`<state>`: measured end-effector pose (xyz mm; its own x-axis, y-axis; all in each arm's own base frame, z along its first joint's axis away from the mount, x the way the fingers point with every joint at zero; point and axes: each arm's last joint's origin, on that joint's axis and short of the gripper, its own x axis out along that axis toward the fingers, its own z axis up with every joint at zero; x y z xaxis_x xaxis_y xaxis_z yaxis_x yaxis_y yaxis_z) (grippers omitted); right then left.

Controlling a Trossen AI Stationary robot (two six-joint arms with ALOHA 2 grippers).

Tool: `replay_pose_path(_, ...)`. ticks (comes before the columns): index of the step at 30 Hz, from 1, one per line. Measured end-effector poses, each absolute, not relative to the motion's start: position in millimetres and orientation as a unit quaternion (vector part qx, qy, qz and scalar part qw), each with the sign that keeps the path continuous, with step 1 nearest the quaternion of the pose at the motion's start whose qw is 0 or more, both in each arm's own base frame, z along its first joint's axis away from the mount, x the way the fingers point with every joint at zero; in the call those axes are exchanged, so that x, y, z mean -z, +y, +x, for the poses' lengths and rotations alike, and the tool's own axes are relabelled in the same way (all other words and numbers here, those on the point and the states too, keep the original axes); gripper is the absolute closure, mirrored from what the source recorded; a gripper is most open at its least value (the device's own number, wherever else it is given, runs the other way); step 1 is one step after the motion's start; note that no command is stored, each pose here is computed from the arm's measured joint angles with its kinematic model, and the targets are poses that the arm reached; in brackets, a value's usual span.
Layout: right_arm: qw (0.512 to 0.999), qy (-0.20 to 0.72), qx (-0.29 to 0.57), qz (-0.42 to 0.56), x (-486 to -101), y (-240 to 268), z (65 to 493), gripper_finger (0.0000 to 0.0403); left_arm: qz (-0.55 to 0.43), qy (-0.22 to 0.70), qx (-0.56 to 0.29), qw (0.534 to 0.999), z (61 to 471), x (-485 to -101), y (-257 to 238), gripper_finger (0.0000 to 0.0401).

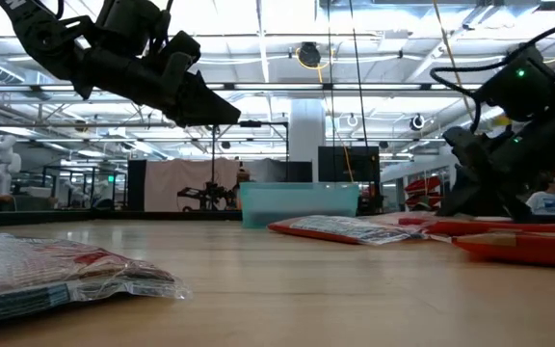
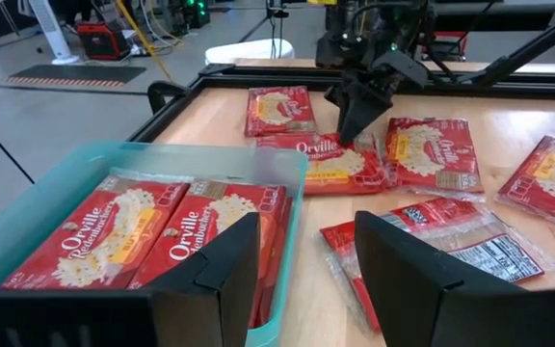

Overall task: Sort popcorn bags into baskets
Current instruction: Put the red popcorn bag into the blue bin

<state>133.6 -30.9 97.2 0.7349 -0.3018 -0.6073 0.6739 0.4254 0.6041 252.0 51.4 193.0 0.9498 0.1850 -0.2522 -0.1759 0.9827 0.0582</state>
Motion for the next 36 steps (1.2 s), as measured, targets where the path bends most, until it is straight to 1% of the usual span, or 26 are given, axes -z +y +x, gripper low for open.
replay_pose_path(3,0.838,0.187,0.28,0.43,-103,-32,137,0.0397,0.018,0.131,-0.091,0.987,252,-193,51,0.0229)
replay_pose_path(6,0.852,0.196,0.266,0.406,-106,-31,137,0.0399,0.018,0.132,-0.091,0.987,252,-192,51,0.0229)
replay_pose_path(9,0.867,0.197,0.243,0.388,-125,-33,149,0.0401,0.019,0.13,-0.091,0.987,252,-193,51,0.0229)
replay_pose_path(14,0.859,0.275,0.267,0.339,-165,-35,161,0.0402,0.021,0.123,-0.106,0.987,252,-194,52,0.0229)
replay_pose_path(17,0.861,0.294,0.284,0.303,-197,-38,166,0.0403,0.02,0.134,-0.13,0.982,251,-192,54,0.0229)
replay_pose_path(19,0.87,0.295,0.277,0.282,-214,-38,169,0.0402,0.021,0.156,-0.154,0.975,249,-188,56,0.0229)
replay_pose_path(23,0.898,0.265,0.249,0.246,-240,-37,177,0.0402,0.027,0.224,-0.25,0.942,242,-177,63,0.0229)
replay_pose_path(25,0.91,0.25,0.235,0.233,-247,-36,180,0.0402,0.025,0.253,-0.288,0.923,238,-171,65,0.0229)
replay_pose_path(27,0.918,0.239,0.225,0.222,-249,-34,182,0.0402,0.019,0.271,-0.302,0.914,235,-168,66,0.0229)
replay_pose_path(31,0.928,0.223,0.216,0.206,-252,-34,185,0.0402,-0.009,0.293,-0.312,0.904,231,-163,68,0.0229)
replay_pose_path(36,0.941,0.196,0.207,0.184,-258,-35,188,0.0402,-0.031,0.32,-0.292,0.901,230,-153,71,0.0229)
